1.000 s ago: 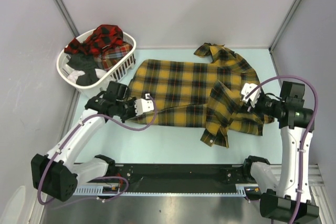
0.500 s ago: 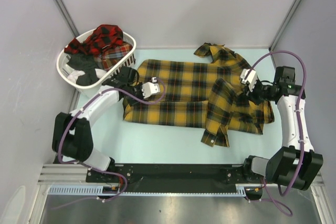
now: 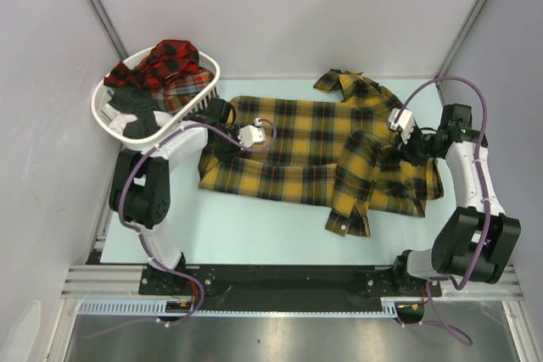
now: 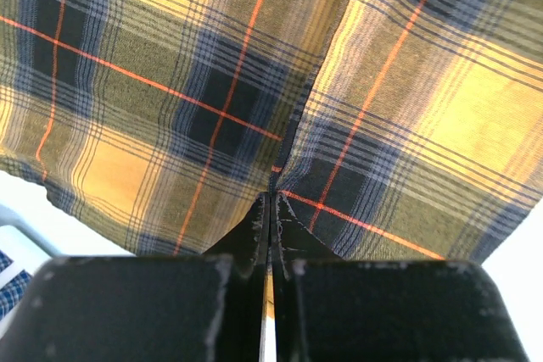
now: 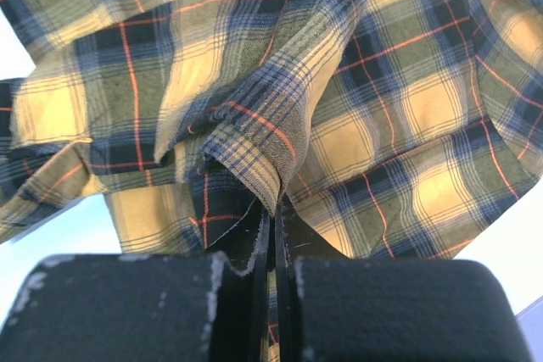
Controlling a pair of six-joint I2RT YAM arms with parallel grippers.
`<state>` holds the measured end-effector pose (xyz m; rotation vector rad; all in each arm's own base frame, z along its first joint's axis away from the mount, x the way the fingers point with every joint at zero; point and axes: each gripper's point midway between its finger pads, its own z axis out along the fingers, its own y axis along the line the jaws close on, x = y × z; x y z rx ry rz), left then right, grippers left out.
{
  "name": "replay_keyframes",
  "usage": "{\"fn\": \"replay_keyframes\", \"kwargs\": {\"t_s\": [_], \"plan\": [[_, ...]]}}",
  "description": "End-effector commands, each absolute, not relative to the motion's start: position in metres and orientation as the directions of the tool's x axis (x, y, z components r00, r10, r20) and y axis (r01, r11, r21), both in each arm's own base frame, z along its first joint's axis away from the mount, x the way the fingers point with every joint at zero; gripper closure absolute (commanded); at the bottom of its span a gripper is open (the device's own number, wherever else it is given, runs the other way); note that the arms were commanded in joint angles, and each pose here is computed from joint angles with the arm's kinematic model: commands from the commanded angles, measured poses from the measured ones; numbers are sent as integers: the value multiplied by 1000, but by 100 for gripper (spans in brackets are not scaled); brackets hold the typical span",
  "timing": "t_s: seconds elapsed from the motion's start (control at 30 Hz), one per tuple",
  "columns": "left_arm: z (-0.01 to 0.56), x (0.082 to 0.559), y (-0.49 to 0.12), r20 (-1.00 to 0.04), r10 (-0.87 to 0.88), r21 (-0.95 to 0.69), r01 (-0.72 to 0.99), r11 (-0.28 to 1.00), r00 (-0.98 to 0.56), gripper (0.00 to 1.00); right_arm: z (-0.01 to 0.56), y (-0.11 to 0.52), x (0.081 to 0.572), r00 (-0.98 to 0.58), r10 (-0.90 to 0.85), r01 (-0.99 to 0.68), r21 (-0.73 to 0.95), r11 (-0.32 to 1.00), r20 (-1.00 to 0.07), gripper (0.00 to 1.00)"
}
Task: Fold and stack the long sleeve shirts
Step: Fold the shirt
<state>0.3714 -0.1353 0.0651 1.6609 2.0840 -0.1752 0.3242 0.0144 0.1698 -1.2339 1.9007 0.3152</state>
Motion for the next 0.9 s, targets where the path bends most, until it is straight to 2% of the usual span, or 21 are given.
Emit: {"fn": "replay_keyframes", "kwargs": {"t_s": [0.0, 0.3, 0.5, 0.53, 0.6, 0.63, 0.7, 0.73, 0.8, 0.87], "plan": [[74, 393, -135, -436, 890, 231, 940, 252, -132, 100, 179, 7, 344, -145, -647, -826, -269, 496, -749, 100], [61, 407, -135, -434, 884, 208, 934, 289, -177, 100, 150, -2, 351, -211, -658, -830, -223, 511, -723, 100], [50, 407, -135, -428, 879, 181, 933, 310, -209, 99, 127, 3, 356, -265, -667, -840, -172, 514, -696, 93], [48, 405, -134, -424, 879, 174, 933, 316, -218, 98, 127, 4, 358, -268, -668, -842, -169, 513, -694, 86], [48, 405, -134, -429, 873, 169, 929, 330, -232, 93, 121, 8, 359, -295, -670, -841, -147, 520, -682, 80], [48, 403, -133, -431, 866, 160, 923, 349, -253, 92, 119, 7, 361, -311, -668, -836, -140, 531, -675, 70], [50, 402, -131, -442, 854, 152, 916, 372, -274, 86, 123, 2, 370, -352, -649, -806, -134, 576, -675, 58], [51, 402, -129, -449, 842, 140, 906, 399, -301, 81, 123, -5, 376, -369, -651, -789, -146, 596, -663, 55], [56, 403, -126, -464, 824, 136, 893, 429, -325, 79, 139, -20, 389, -376, -637, -751, -182, 635, -673, 51], [63, 405, -122, -491, 794, 127, 872, 472, -358, 81, 150, -30, 397, -400, -602, -715, -176, 677, -692, 51]]}}
